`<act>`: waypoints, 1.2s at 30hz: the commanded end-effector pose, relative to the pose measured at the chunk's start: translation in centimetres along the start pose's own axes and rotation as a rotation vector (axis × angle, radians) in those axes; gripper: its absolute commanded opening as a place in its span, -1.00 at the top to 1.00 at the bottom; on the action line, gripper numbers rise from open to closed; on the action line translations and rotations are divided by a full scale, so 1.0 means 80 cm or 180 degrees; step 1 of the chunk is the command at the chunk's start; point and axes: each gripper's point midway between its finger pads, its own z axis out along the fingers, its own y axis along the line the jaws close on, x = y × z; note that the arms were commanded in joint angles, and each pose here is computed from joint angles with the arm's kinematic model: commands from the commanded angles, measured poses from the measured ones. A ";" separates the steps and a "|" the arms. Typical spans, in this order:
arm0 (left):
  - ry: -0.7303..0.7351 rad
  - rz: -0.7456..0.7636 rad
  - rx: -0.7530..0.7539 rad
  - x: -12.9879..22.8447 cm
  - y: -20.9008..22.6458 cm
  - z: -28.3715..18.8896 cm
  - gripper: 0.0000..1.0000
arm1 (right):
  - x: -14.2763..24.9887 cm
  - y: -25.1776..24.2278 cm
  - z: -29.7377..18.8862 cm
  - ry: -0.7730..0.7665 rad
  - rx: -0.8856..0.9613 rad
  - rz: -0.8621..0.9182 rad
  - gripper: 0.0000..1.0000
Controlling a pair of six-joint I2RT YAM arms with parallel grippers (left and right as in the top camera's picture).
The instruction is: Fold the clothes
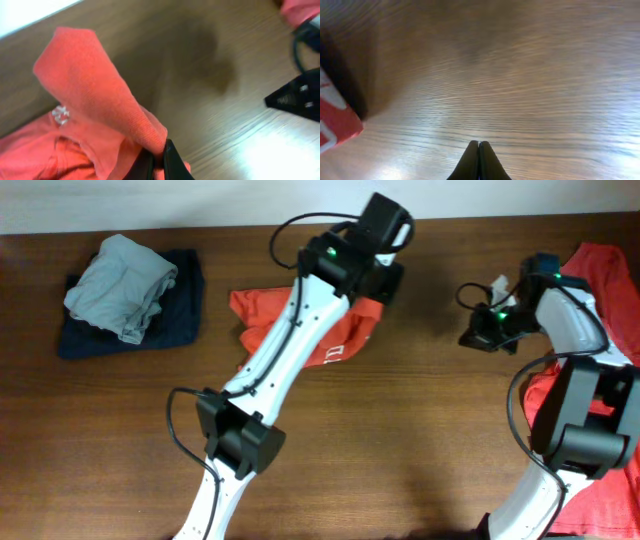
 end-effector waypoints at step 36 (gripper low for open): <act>0.0307 -0.0143 0.0312 0.039 -0.011 0.048 0.99 | -0.005 -0.032 -0.026 -0.0130 0.0087 0.0070 0.92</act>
